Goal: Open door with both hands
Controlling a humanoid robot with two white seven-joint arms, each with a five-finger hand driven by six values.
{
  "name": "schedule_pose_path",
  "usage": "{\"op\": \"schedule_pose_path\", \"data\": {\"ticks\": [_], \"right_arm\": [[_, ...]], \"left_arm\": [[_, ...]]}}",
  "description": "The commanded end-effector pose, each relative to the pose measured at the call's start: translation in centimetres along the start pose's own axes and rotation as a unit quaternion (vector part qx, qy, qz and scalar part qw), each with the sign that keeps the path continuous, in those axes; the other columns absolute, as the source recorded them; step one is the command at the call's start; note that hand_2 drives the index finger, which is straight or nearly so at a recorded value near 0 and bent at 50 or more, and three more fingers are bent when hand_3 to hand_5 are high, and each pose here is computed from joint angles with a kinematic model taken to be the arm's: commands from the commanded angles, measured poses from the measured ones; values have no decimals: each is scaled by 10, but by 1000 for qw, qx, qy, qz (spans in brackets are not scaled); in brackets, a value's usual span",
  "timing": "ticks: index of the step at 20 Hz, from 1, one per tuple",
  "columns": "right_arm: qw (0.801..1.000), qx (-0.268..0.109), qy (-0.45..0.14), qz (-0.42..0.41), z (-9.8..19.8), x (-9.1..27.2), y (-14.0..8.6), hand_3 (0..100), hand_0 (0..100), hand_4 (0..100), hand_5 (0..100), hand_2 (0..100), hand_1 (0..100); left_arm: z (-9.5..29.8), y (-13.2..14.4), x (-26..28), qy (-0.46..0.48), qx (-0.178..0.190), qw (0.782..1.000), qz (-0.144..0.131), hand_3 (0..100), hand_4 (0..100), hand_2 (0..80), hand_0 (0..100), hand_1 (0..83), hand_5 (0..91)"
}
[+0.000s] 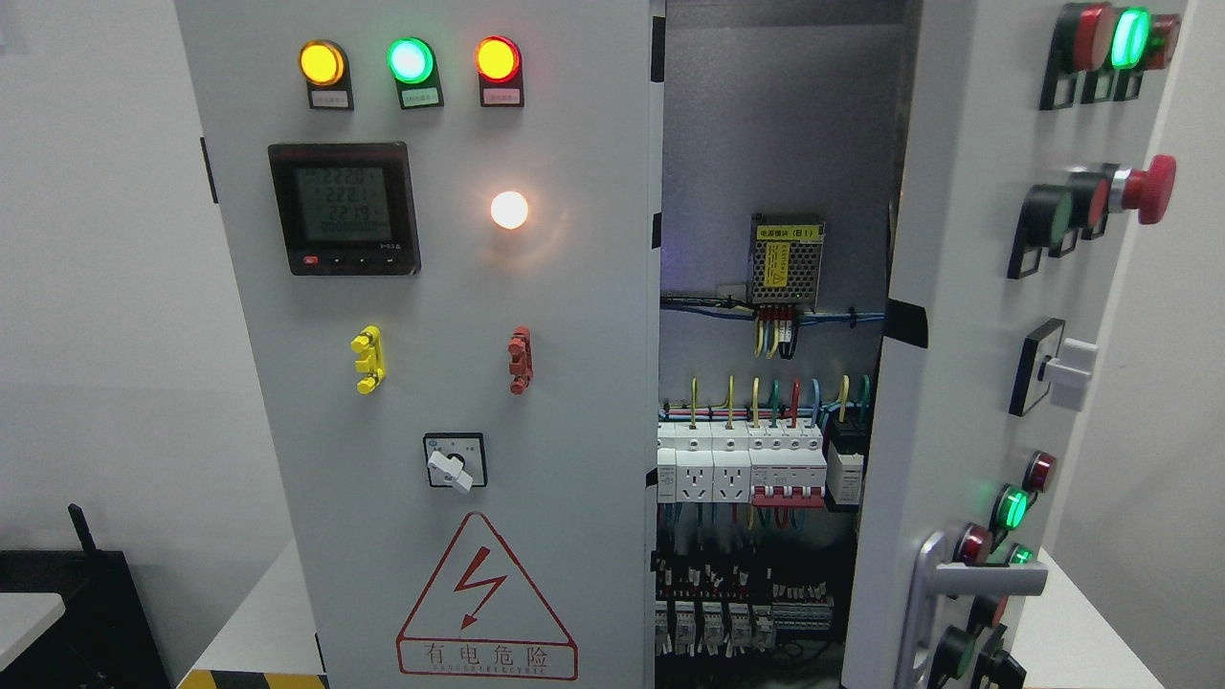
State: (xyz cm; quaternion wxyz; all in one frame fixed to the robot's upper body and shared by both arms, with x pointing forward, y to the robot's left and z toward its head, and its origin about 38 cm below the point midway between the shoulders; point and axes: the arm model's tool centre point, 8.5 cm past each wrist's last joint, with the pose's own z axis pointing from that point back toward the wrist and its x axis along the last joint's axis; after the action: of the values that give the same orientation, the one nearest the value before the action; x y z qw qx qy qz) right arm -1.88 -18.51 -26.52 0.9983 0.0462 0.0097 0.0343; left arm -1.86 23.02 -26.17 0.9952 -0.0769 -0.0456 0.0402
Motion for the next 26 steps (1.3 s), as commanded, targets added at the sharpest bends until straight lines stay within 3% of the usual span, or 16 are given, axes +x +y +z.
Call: {"op": "schedule_pose_path", "data": {"ticks": [1,26], "right_arm": [[1000,-1,1,1,0,-1,0,0,383,0,0,0,0],[1000,-2,0,2,0,1,-1,0,383,0,0,0,0]], "left_arm": [[1,0,-4,6,1,1000,1,0,0,0,0,0,0],[1,-1,-4,7,-1,1000,-1,0,0,0,0,0,0]]}}
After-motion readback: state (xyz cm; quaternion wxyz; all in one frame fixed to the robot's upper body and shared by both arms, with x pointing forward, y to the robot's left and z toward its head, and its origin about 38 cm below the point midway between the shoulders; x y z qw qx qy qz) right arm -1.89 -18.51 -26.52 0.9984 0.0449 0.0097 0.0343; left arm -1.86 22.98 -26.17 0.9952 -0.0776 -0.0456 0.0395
